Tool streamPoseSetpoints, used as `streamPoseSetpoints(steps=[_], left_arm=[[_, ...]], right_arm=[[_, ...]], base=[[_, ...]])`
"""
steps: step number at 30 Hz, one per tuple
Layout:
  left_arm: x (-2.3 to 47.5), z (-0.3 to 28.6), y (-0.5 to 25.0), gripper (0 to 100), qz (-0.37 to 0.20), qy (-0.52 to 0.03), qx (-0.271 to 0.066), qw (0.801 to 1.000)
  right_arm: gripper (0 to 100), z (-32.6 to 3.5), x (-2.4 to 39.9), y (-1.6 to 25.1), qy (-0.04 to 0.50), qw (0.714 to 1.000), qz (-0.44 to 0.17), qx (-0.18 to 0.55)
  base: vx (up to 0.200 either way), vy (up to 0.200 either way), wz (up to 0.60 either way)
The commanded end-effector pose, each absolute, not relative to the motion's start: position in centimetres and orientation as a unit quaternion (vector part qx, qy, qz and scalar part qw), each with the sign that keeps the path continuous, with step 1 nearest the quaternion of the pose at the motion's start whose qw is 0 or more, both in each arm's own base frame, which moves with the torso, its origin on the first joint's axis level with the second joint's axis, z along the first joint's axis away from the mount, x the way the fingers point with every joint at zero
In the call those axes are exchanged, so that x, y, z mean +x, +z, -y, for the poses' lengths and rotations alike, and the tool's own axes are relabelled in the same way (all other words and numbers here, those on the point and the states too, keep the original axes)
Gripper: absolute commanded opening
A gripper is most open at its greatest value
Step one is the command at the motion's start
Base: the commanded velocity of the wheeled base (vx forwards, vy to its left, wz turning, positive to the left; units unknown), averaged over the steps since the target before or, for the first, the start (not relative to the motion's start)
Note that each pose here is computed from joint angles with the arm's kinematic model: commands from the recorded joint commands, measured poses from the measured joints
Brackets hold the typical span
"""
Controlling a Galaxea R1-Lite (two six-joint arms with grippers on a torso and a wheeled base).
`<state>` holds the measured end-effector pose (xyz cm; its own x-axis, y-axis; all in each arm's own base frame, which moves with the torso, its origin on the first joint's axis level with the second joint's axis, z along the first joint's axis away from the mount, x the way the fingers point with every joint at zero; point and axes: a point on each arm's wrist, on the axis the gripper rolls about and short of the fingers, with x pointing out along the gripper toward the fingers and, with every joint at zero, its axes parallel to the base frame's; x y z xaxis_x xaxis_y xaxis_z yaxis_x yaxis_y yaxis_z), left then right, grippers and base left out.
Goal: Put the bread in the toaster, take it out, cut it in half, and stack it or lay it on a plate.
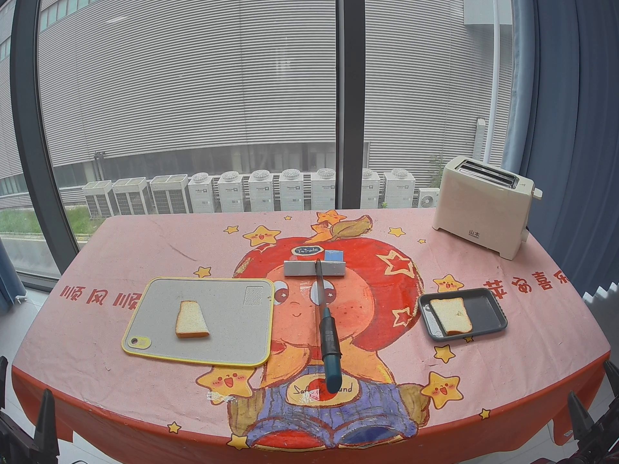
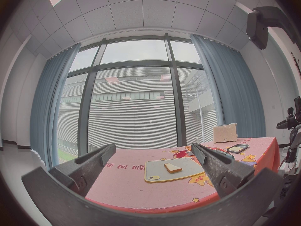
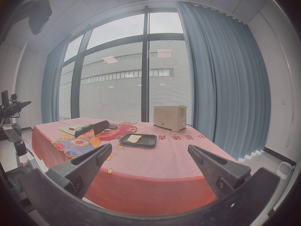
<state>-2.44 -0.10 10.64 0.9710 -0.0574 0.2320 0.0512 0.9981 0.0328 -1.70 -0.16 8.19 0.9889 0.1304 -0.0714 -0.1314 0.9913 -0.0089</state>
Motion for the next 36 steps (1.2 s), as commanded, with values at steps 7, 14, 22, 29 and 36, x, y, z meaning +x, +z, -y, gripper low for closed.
streamPoseSetpoints(steps=[7,14,22,29,36], left_arm=[[-1.2,0.1,11.1,100,0.088,-0.032,0.014,0.995],[0.2,0.1,12.3,100,0.075,-0.033,0.014,0.997],[2.2,0.2,13.1,100,0.042,-0.046,0.015,0.998],[2.9,0.2,12.9,100,0.013,-0.052,0.015,0.998],[3.8,0.3,12.7,100,-0.022,-0.06,0.021,0.998]], right_arm=[[100,0.2,-1.6,7.7,0.066,0.997,-0.045,-0.008],[100,0.2,-1.6,7.7,0.066,0.997,-0.045,-0.008],[100,0.2,-1.6,7.7,0.066,0.997,-0.045,-0.008],[100,0.1,-1.6,7.7,0.065,0.997,-0.045,-0.008],[100,0.2,-1.6,7.7,0.066,0.997,-0.045,-0.008]], base=[[0.0,0.0,0.0],[0.0,0.0,0.0],[0.0,0.0,0.0],[0.0,0.0,0.0],[0.0,0.0,0.0]])
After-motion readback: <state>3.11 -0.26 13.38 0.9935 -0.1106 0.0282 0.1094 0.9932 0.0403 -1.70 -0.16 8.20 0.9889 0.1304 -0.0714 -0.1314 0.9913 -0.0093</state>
